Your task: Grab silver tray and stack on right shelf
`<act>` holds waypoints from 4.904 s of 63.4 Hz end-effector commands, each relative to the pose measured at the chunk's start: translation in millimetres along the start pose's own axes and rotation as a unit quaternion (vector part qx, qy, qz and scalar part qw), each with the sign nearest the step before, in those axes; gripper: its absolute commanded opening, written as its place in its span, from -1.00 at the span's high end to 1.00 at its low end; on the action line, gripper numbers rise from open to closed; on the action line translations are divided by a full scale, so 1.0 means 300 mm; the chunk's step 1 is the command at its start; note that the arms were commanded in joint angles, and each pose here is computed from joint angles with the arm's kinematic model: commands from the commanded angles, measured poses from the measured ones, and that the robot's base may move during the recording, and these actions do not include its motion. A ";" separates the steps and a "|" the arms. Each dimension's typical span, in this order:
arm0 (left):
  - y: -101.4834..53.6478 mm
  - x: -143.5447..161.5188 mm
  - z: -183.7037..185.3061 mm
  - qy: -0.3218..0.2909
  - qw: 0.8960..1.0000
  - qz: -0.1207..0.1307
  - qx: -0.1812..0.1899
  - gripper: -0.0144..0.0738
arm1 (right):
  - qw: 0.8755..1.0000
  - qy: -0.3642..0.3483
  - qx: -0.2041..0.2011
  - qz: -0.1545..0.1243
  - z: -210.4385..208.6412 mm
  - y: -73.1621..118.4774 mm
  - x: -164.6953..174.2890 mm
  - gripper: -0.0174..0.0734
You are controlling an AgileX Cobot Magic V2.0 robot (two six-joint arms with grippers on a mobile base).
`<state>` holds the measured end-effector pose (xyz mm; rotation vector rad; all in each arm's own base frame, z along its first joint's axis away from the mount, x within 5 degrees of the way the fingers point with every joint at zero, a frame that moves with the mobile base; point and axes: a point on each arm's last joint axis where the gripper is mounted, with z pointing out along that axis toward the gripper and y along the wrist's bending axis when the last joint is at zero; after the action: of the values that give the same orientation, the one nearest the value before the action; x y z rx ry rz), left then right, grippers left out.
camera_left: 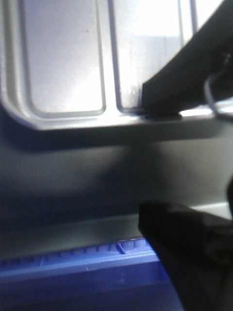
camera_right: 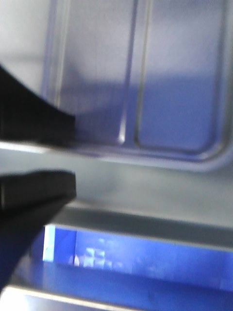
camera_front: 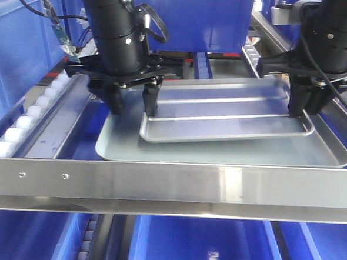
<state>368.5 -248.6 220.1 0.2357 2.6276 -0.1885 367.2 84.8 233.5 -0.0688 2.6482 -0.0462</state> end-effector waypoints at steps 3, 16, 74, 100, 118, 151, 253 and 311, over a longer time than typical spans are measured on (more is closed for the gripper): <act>0.004 -0.062 -0.109 -0.048 0.999 0.000 0.009 -0.19 | 0.999 -0.053 0.005 -0.010 -0.090 -0.023 -0.050 -0.60; 0.000 -0.092 -0.148 -0.051 0.999 -0.003 0.005 -0.19 | 0.999 -0.048 0.009 -0.009 -0.110 -0.028 -0.045 -0.76; 0.087 0.174 -0.551 -0.162 0.977 0.122 0.068 0.90 | 0.981 -0.194 -0.027 0.012 -0.530 -0.133 0.276 0.47; 0.225 0.527 -0.569 -0.309 0.928 0.133 0.161 0.90 | 0.952 -0.299 -0.067 0.003 -0.507 -0.161 0.576 0.47; 0.296 0.632 -0.731 -0.431 0.870 0.150 0.187 0.90 | 0.889 -0.448 -0.090 0.017 -0.691 -0.201 0.678 0.47; 0.314 0.651 -0.799 -0.478 0.843 0.153 0.194 0.90 | 0.865 -0.492 -0.093 0.020 -0.746 -0.216 0.721 0.47; 0.603 1.036 -0.581 -0.568 0.819 -0.040 -0.077 0.90 | 0.866 -0.491 -0.092 0.020 -0.745 -0.217 0.721 0.47; 0.603 1.036 -0.581 -0.568 0.819 -0.040 -0.077 0.90 | 0.863 -0.504 -0.010 0.005 -0.725 -0.248 0.744 0.47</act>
<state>56.7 -2.0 202.3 -0.0395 1.5200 -0.0959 73.3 3.8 312.5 -0.0416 1.7078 0.0757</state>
